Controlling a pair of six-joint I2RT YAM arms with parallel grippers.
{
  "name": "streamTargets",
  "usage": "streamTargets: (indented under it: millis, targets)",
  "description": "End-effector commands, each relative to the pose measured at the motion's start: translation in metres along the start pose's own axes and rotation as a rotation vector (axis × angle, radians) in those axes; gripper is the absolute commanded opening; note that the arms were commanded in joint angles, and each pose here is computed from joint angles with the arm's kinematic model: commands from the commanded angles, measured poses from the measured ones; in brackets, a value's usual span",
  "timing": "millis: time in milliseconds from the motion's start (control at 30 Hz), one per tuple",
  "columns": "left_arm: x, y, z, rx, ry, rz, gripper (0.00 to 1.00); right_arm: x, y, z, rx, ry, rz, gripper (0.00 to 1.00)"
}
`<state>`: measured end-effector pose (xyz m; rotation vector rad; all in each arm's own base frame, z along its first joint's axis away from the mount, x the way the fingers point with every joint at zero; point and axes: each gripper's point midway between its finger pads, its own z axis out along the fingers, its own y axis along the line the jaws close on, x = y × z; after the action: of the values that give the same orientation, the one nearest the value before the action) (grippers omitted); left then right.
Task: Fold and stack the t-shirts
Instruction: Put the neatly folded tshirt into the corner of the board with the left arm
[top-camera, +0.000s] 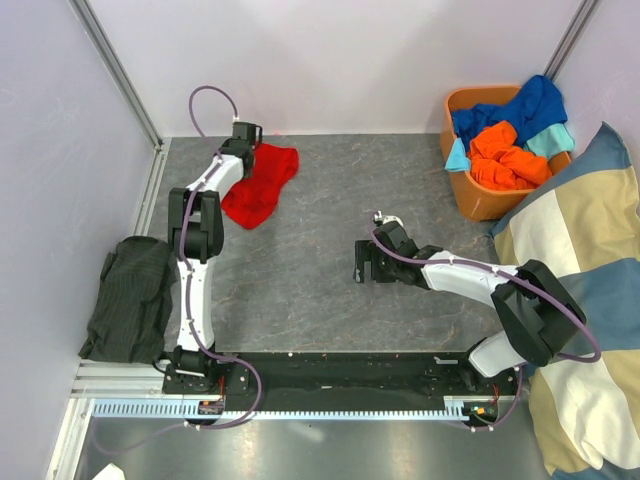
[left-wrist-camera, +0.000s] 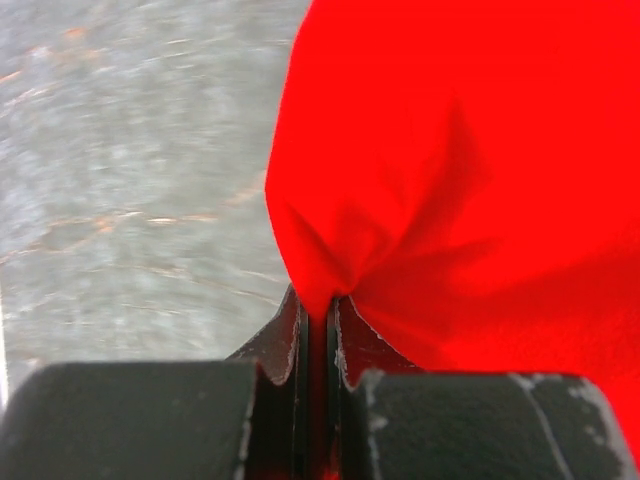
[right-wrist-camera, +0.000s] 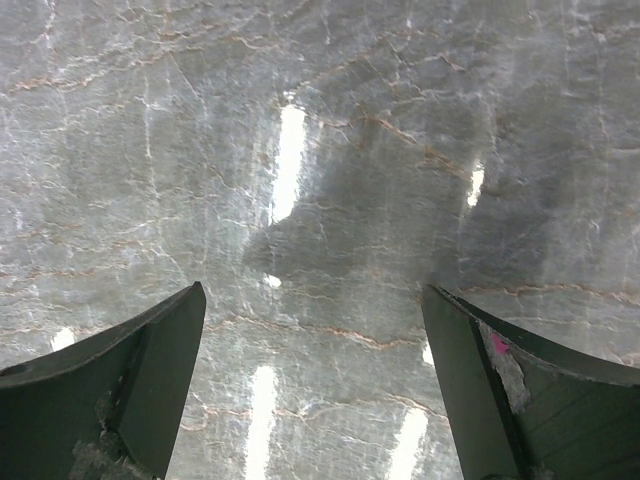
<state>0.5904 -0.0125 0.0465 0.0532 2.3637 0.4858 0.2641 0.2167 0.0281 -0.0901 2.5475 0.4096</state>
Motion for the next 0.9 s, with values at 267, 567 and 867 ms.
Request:
streamTargets:
  millis: [267,567,867]
  targets:
    - [-0.009,0.052,0.022,0.041,-0.023,-0.165,0.02,0.015,0.007,0.014,-0.027,0.084,0.01,0.98]
    - [-0.045,0.06,0.022,0.087,-0.094,-0.143,0.02,0.019,0.005,0.017,-0.019,0.102,0.001,0.98]
    - [-0.033,0.112,0.039,0.089,-0.076,-0.206,0.02,0.021,0.011,0.021,-0.037,0.135,-0.005,0.98]
